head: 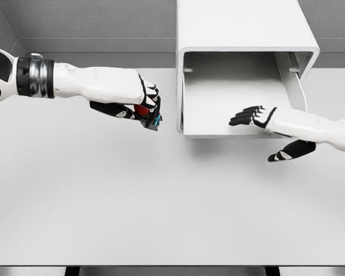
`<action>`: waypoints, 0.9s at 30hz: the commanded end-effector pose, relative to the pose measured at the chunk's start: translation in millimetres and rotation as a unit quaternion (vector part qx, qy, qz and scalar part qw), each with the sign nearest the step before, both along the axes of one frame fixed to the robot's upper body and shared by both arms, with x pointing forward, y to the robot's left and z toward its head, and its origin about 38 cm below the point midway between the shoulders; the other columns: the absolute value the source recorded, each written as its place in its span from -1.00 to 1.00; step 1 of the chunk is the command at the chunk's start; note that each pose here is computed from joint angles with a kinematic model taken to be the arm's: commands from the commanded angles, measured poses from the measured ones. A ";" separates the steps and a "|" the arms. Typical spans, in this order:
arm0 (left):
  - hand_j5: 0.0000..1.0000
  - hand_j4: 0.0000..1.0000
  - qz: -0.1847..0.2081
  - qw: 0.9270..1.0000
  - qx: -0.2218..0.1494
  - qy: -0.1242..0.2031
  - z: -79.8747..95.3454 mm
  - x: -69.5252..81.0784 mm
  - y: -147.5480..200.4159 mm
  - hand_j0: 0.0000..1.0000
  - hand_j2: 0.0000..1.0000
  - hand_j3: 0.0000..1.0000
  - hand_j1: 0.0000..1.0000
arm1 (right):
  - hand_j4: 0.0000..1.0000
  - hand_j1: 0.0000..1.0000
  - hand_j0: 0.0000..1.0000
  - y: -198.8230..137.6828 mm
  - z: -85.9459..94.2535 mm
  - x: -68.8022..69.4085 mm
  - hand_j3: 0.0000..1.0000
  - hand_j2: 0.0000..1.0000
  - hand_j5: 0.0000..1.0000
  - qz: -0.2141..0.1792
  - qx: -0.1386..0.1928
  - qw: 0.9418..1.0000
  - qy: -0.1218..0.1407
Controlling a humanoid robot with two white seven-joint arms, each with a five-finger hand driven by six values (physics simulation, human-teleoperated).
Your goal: Slide open multi-storey tabletop storage cabinets and put open load switch and slide close multi-storey tabletop storage cabinets
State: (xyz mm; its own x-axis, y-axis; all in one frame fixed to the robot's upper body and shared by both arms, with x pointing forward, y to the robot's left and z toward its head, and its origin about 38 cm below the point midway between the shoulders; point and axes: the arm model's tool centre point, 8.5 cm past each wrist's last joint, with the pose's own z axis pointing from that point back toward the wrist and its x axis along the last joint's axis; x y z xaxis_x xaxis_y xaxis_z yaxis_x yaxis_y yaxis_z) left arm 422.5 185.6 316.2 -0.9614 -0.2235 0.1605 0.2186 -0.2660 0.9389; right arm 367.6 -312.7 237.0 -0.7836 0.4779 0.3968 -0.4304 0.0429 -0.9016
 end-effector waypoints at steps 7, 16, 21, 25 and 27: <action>-0.27 -0.27 0.000 1.000 -0.006 -0.008 16.5 -5.9 7.9 -0.27 -0.27 -0.27 -0.27 | 1.00 1.00 1.00 -14.1 16.8 -3.8 1.00 1.00 1.00 -0.020 0.007 1.000 -0.019; -0.27 -0.27 -0.013 0.999 -0.019 -0.033 48.6 -8.7 3.1 -0.27 -0.27 -0.27 -0.27 | 1.00 1.00 1.00 -15.8 18.1 -4.2 1.00 1.00 1.00 -0.023 0.008 0.999 -0.021; -0.27 -0.27 -0.033 0.998 -0.031 -0.045 63.6 -9.2 -13.3 -0.27 -0.27 -0.27 -0.27 | 1.00 1.00 1.00 -17.8 18.3 -4.7 1.00 1.00 1.00 -0.026 0.008 0.999 -0.021; -0.27 -0.27 -0.066 0.997 -0.026 -0.038 61.2 -6.3 -47.3 -0.27 -0.27 -0.27 -0.27 | 1.00 1.00 1.00 -17.8 18.3 -4.7 1.00 1.00 1.00 -0.026 0.008 0.999 -0.021; -0.27 -0.27 -0.068 0.997 -0.024 -0.033 56.6 -2.1 -55.5 -0.27 -0.27 -0.27 -0.27 | 1.00 1.00 1.00 -17.3 18.2 -4.6 1.00 1.00 1.00 -0.026 0.009 0.999 -0.021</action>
